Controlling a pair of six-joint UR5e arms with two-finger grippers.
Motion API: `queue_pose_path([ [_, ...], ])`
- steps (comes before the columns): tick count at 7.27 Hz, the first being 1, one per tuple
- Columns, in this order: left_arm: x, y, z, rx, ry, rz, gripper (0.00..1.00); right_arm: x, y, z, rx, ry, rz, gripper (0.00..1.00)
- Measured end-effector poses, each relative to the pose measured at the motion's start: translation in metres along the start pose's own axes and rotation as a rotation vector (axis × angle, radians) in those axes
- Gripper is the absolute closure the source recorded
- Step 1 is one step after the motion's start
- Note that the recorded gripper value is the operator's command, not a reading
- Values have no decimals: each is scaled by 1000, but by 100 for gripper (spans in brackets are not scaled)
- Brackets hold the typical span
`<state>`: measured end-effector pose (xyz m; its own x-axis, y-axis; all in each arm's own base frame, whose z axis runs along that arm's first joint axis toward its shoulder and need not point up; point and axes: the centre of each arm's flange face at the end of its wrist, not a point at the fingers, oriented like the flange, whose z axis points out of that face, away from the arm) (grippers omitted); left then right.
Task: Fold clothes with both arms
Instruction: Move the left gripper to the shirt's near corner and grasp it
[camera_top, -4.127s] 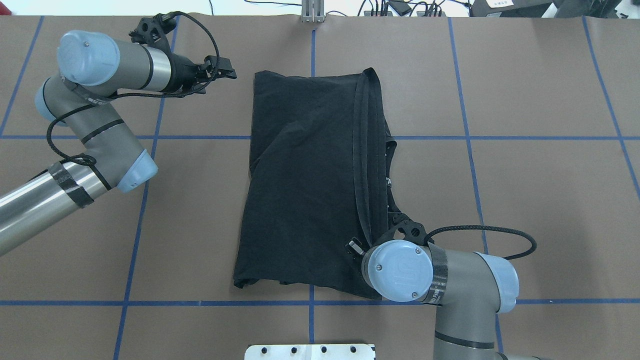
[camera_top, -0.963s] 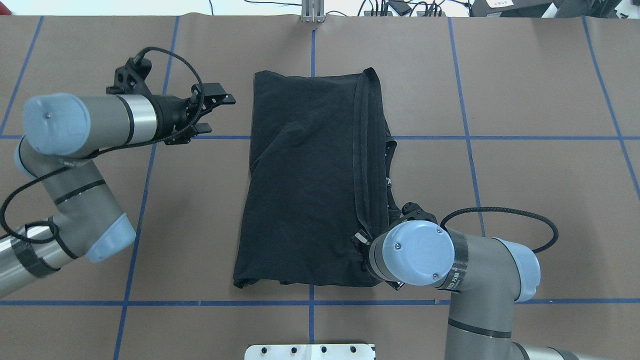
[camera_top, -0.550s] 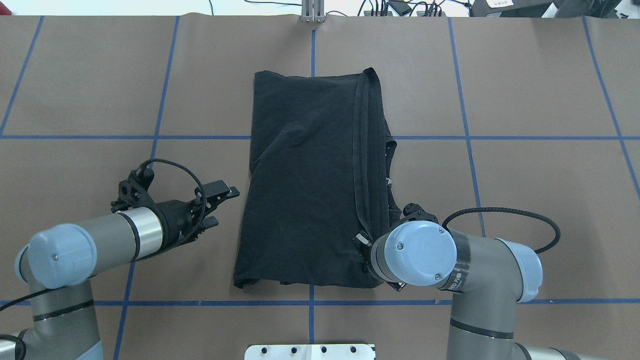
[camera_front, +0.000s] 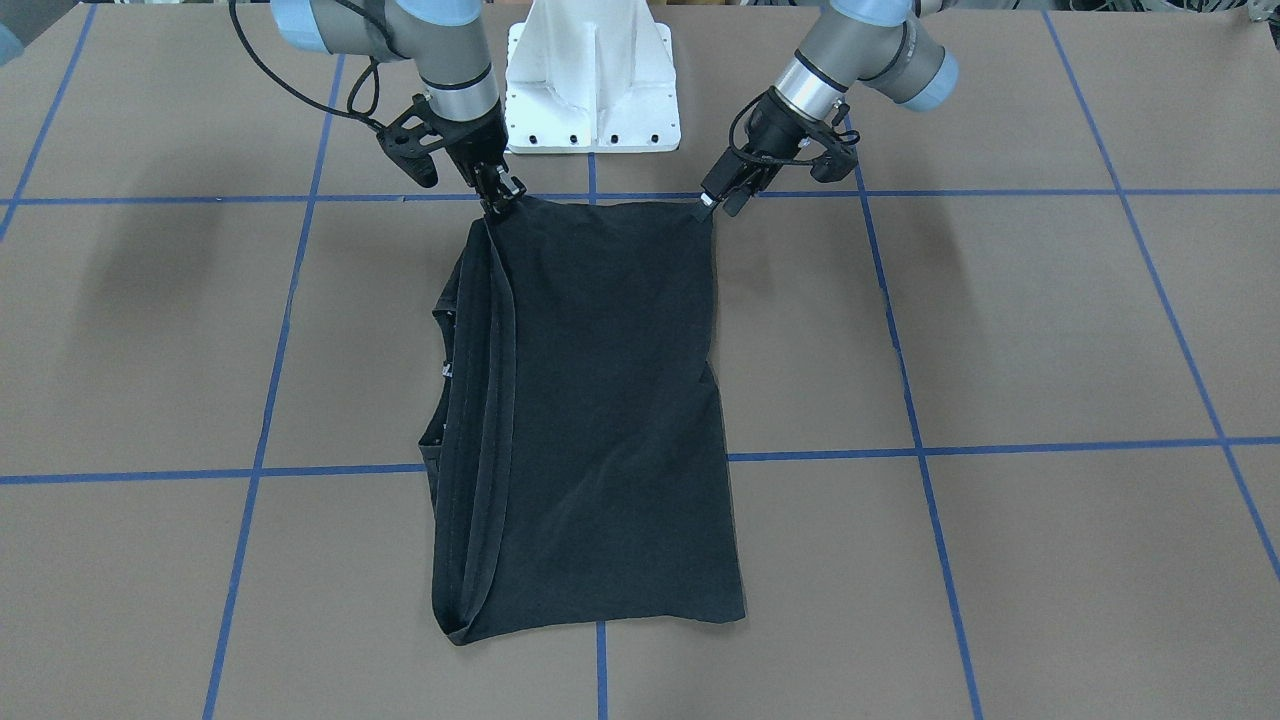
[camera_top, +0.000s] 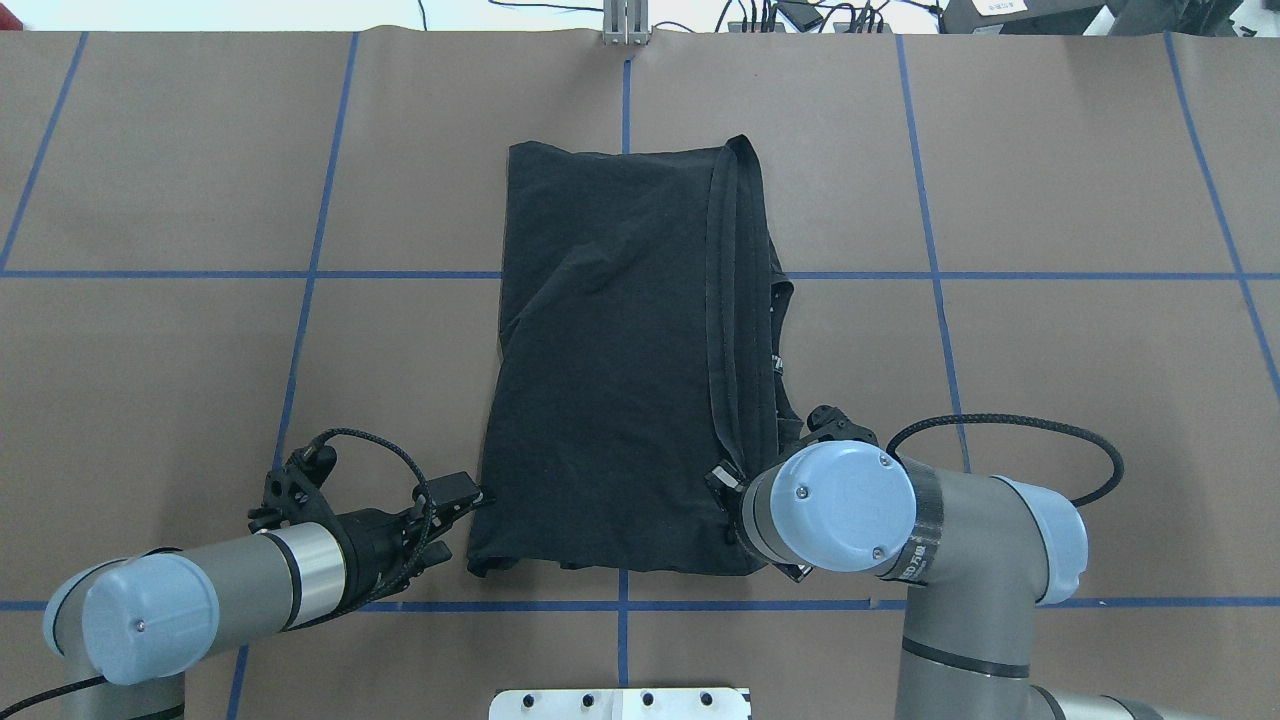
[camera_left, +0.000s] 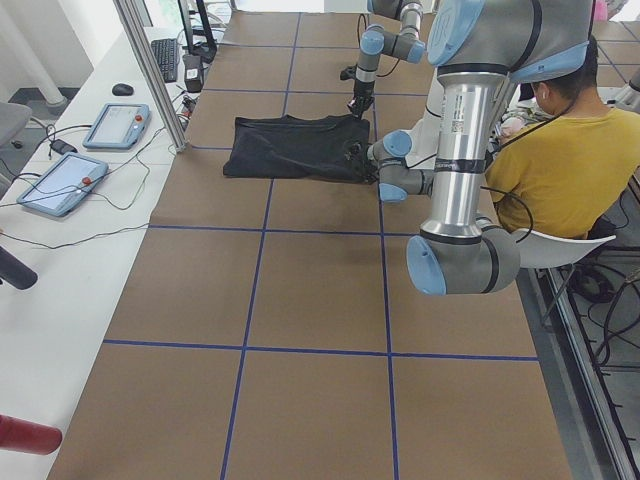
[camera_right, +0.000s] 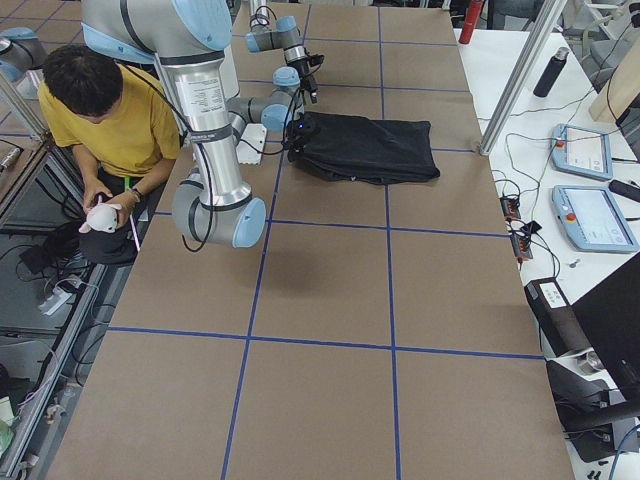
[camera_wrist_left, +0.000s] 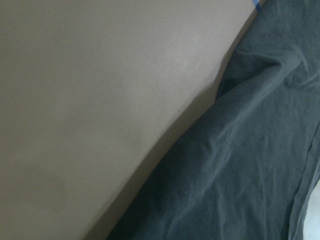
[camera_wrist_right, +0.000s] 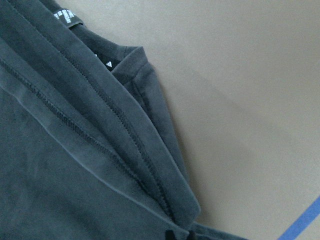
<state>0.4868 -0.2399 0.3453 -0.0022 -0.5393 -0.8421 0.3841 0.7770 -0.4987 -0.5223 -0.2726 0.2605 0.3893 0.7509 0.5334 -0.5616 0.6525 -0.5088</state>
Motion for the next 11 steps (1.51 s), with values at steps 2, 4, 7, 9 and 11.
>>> queue_pose_path([
  [2, -11, 9, 5, -9, -28, 6, 17, 2, -2, 2, 3, 4, 0, 100],
  [4, -16, 12, 7, -12, -40, 9, 24, 2, -1, 2, 2, 5, 0, 100],
  [7, -21, 21, 9, -24, -53, 14, 34, 1, -1, 1, 1, 2, 1, 100],
  [9, -23, 23, 11, -28, -57, 15, 46, 1, -2, 0, 1, 1, 1, 100],
  [11, -25, 24, 12, -27, -60, 14, 90, 1, -2, 0, 1, 1, 1, 100],
])
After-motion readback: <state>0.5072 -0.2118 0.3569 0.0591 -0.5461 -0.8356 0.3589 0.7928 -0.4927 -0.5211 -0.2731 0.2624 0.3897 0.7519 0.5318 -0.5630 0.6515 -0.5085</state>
